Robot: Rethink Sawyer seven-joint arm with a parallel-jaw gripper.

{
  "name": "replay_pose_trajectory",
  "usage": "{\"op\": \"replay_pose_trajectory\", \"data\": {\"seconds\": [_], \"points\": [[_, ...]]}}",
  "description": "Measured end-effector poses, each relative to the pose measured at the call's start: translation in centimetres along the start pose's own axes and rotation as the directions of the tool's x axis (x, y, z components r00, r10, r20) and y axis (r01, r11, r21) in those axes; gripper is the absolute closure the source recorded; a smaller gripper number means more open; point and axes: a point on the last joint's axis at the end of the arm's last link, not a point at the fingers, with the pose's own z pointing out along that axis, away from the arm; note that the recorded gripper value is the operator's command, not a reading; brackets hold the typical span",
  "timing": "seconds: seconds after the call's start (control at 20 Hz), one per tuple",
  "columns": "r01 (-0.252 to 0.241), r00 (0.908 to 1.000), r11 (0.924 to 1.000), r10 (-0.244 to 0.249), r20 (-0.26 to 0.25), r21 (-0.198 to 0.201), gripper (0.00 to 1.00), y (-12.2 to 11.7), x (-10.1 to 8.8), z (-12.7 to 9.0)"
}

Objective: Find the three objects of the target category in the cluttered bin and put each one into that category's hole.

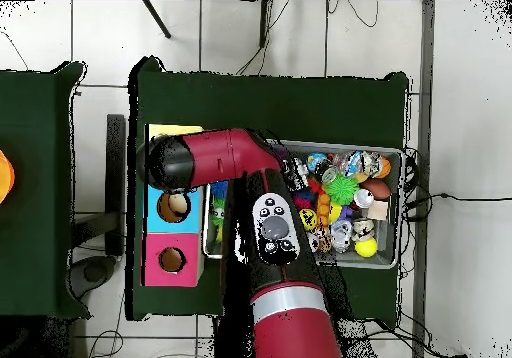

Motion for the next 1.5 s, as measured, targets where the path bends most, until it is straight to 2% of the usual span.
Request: {"op": "replay_pose_trajectory", "data": {"seconds": [0.35, 0.5, 0.9, 1.5], "points": [[0.032, 0.9988, 0.9994, -0.032, 0.037, 0.014, 1.00, 1.5, 1.0, 0.4], [0.055, 0.9971, 0.9982, -0.056, 0.052, 0.024, 1.00, 2.9, 1.2, 0.6], [0.076, 0.9959, 0.9967, -0.077, 0.048, 0.029, 1.00, 5.2, 1.4, 2.8], [0.062, 0.9958, 0.9977, -0.064, 0.067, 0.025, 1.00, 5.4, -0.6, 6.2]]}}
